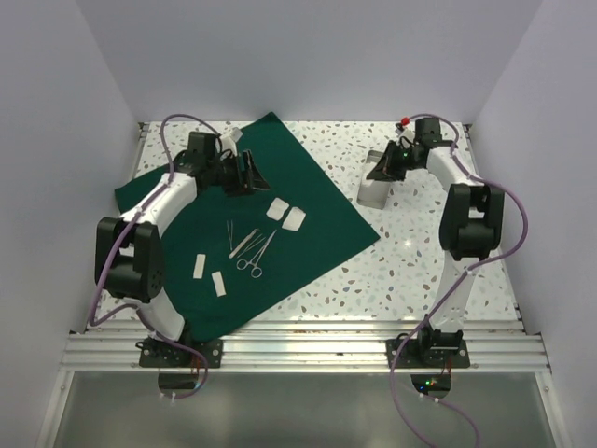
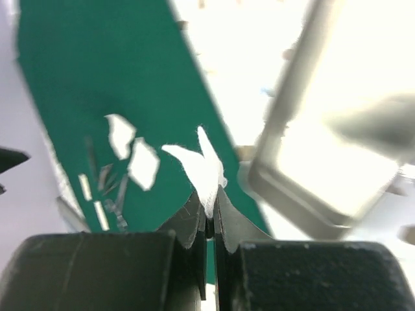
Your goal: Prepare the surgical pack
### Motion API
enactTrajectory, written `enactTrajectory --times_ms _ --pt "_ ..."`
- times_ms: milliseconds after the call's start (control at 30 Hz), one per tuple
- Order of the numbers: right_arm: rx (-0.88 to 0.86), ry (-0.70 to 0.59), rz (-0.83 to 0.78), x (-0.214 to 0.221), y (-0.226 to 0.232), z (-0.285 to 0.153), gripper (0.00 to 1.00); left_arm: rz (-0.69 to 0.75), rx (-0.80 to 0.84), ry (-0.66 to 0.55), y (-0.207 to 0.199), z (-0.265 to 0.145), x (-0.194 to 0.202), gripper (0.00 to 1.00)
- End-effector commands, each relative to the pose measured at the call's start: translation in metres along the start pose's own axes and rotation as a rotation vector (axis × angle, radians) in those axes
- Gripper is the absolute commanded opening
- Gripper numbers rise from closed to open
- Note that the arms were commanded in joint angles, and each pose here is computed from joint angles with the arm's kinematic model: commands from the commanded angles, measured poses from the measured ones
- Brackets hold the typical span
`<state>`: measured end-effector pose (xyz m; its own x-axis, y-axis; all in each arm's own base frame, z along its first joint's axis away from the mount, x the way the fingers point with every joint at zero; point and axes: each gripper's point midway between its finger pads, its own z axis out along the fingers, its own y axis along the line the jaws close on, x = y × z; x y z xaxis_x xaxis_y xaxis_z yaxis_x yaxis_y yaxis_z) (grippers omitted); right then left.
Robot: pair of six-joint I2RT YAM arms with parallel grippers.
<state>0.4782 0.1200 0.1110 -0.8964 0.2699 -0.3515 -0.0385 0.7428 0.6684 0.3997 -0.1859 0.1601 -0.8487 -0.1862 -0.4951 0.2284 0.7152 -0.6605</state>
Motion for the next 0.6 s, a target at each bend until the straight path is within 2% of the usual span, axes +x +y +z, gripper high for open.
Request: enactTrajectory --times_ms 0,100,200,333,467,567 --pt "0.113 0.014 -0.016 -0.006 -0.035 -0.006 0.0 0.045 -0.171 0.022 0.031 0.007 0.012 0.64" --pt "0.055 0.089 -0.004 0.0 -0.04 0.007 0.0 0.044 -0.158 0.047 0.033 0.015 0.02 0.61" --pt "0.066 0.174 0.01 0.011 -0.055 0.018 0.0 0.029 -0.157 0.07 0.037 0.022 0.024 0.61" --pt "0.051 0.185 0.019 0.013 -0.061 0.026 0.0 0.028 -0.156 0.075 0.038 0.032 0.022 0.62" --pt "0.028 0.222 0.057 0.022 -0.063 0.033 0.0 0.044 -0.224 0.096 0.048 0.042 0.021 0.65" --pt "0.02 0.229 0.081 0.025 -0.063 0.035 0.05 0.068 -0.268 0.103 0.053 0.046 0.02 0.67"
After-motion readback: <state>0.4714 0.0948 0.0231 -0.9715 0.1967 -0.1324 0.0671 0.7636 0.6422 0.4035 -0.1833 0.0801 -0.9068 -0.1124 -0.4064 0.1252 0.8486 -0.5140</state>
